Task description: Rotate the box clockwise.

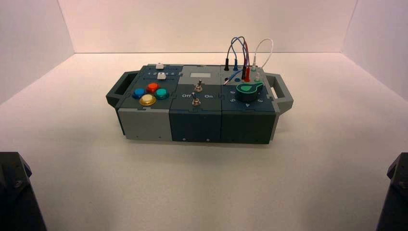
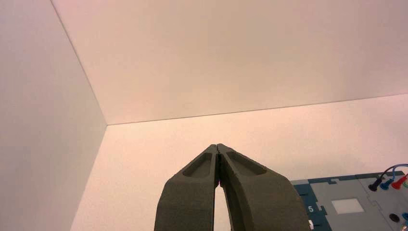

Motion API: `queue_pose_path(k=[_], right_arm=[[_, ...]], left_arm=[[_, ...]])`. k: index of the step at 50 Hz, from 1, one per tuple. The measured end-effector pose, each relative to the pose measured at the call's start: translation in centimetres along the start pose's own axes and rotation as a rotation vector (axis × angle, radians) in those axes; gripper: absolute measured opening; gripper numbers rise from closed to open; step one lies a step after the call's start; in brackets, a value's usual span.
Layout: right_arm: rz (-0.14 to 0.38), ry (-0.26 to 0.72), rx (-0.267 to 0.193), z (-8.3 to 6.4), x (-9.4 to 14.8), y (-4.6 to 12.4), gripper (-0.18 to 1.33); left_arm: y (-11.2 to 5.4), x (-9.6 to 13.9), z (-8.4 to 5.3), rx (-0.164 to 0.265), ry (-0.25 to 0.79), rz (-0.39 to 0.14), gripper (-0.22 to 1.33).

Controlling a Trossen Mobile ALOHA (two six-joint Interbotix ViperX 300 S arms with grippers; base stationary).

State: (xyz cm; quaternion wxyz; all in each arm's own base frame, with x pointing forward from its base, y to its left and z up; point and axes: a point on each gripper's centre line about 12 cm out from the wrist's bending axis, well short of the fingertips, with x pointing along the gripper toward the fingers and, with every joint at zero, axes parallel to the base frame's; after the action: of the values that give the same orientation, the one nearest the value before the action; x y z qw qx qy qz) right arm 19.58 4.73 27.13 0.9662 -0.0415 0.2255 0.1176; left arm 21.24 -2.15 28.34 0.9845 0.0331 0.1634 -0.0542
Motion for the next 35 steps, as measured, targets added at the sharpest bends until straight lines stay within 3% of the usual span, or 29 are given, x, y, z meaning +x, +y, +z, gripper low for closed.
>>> queue_pose_path(k=[25, 30, 35], right_arm=[[-0.001, 0.0, 0.004, 0.0, 0.0, 0.0, -0.15], [0.003, 0.005, 0.01, -0.1, 0.1, 0.0, -0.14], [0.007, 0.038, 0.019, -0.2, 0.5, 0.1, -0.14]], left_arm=[[-0.1, 0.1, -0.3, 0.001, 0.029, -0.003, -0.16], [-0.8, 0.3, -0.6, 0.012, 0.099, -0.039, -0.16], [-2.5, 0.3, -1.5, 0.045, 0.195, -0.116, -0.16]])
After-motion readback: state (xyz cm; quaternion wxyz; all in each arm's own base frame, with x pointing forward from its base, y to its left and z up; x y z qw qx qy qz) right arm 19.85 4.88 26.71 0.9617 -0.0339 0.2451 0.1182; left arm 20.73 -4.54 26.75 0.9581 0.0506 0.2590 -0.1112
